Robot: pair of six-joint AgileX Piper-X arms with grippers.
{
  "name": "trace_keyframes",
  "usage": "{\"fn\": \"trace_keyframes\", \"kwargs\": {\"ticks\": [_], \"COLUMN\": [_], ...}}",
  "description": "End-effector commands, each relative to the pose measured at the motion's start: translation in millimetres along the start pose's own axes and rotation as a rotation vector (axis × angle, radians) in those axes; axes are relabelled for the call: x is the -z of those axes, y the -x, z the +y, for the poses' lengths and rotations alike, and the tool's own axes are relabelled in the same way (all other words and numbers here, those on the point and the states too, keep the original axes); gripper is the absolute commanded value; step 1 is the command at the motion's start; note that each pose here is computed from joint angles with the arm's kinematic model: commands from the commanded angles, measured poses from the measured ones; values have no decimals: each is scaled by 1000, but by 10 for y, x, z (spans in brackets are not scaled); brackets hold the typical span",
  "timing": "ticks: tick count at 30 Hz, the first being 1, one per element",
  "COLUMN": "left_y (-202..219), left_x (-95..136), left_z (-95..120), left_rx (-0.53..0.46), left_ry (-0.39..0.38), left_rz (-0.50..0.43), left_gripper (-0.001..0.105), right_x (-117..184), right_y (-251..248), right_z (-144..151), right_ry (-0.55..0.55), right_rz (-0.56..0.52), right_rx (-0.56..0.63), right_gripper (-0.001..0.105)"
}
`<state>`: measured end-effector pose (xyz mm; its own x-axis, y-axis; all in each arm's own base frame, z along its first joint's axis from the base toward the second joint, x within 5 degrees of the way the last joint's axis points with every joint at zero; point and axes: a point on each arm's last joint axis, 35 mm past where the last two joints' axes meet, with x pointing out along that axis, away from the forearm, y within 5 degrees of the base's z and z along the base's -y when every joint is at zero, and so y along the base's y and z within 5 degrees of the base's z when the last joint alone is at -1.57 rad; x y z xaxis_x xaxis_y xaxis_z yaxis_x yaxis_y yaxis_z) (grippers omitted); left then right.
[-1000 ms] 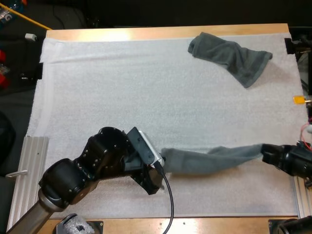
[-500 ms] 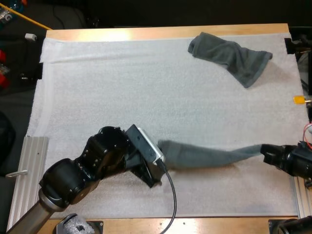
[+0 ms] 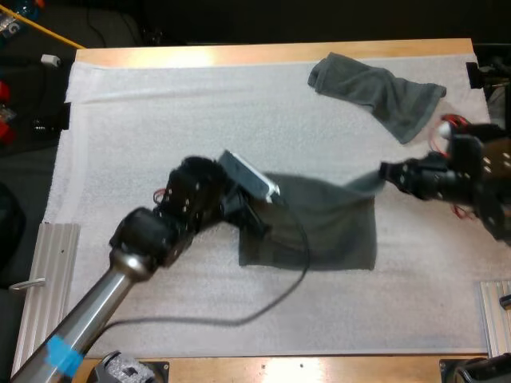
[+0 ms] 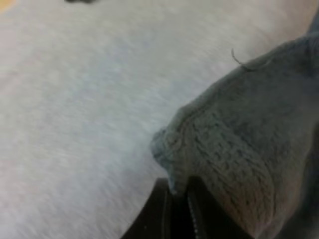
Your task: Pick towel from pile, fold and stack
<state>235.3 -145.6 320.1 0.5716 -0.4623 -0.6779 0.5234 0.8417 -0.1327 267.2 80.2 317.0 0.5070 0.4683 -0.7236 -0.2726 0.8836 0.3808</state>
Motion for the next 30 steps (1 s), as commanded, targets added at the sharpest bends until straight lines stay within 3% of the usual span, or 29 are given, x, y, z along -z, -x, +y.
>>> {"fn": "trace_keyframes", "kwargs": {"ticks": [1, 10, 13, 22, 26, 28, 30], "left_y": [-54, -634, -766, -906, -899, -897, -885], "left_x": [-71, -35, -27, -101, -144, -155, -163], "left_z": [71, 562, 661, 743, 751, 751, 748], "left_rx": [-5, -83, -97, -105, -105, -105, -105], "left_ry": [5, 97, 110, 102, 96, 94, 94], "left_rz": [-40, 0, -10, -100, -139, -150, -152], "left_gripper": [0, 0, 0, 1, 19, 41, 59], "right_x": [-67, -109, -125, -224, -269, -301, -323], "right_y": [-104, -752, -879, -987, -983, -980, -974], "right_z": [-26, -262, -306, -353, -346, -336, -322], "right_ry": [-12, -178, -181, -224, -217, -208, -178], "right_rz": [-25, 24, 14, -93, -134, -160, -170], "right_rx": [-3, 51, 55, 105, 100, 85, 63], "right_gripper": [0, 0, 0, 1, 25, 52, 69]}}
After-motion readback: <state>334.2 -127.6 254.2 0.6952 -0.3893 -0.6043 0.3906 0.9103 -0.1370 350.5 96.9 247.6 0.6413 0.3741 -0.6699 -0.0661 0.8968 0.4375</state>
